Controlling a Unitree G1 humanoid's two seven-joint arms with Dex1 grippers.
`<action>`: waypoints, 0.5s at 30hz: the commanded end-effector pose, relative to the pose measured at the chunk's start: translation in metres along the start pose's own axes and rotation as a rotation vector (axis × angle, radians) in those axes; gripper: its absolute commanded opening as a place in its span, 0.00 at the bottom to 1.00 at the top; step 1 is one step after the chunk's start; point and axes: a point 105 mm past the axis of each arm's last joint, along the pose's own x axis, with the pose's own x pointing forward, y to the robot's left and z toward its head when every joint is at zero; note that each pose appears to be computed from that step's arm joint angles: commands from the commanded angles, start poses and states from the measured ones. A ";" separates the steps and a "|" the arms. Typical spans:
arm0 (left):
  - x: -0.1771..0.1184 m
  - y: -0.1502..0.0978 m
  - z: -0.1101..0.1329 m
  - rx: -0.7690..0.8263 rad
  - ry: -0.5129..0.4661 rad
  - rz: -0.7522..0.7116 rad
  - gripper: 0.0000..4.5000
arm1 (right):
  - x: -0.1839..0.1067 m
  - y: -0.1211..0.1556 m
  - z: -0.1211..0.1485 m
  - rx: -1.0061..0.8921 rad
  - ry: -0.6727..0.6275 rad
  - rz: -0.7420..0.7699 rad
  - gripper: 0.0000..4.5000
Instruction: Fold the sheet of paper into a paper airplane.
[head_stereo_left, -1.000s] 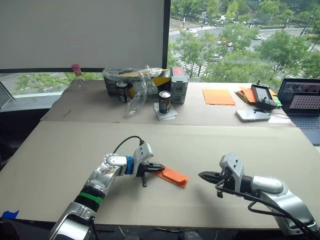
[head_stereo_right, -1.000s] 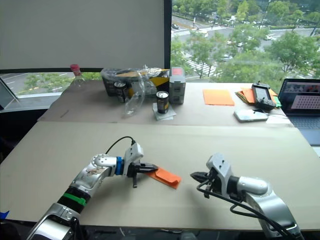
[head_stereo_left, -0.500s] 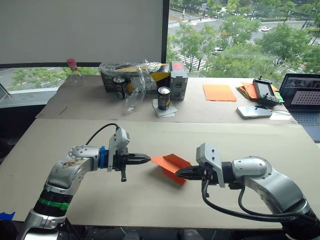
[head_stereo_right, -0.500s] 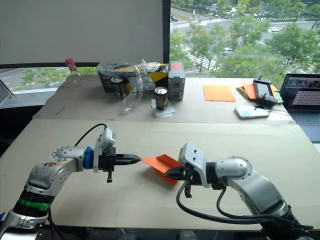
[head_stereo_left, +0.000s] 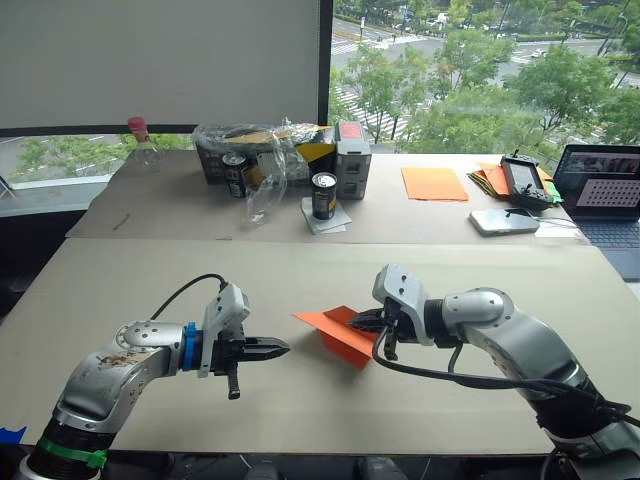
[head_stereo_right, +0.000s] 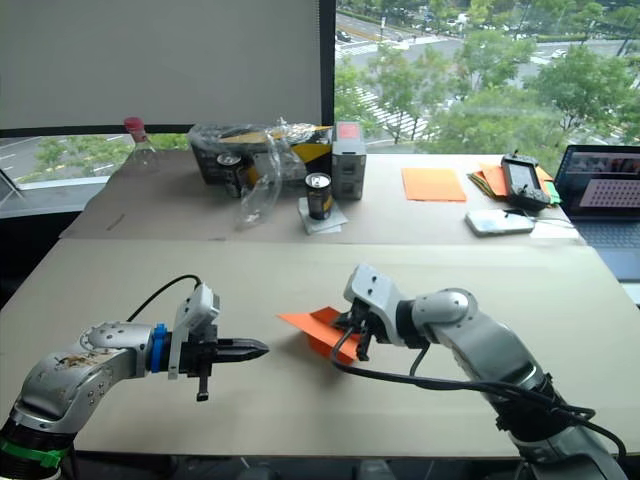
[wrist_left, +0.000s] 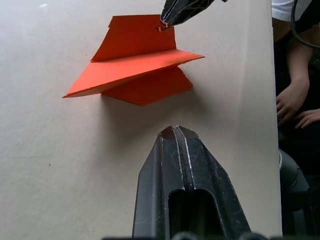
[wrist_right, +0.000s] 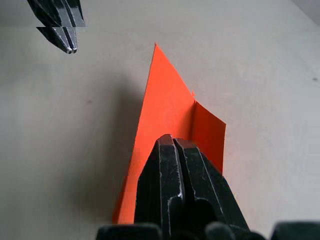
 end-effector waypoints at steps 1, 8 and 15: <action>0.000 -0.002 0.009 0.033 -0.031 0.002 0.00 | 0.002 -0.018 0.002 -0.017 0.002 -0.067 0.00; 0.004 0.001 0.010 0.044 -0.041 0.012 0.00 | 0.006 -0.045 -0.019 0.005 0.045 -0.149 0.00; 0.003 0.005 0.010 0.053 -0.033 0.015 0.00 | -0.024 -0.061 0.021 -0.012 -0.070 -0.183 0.00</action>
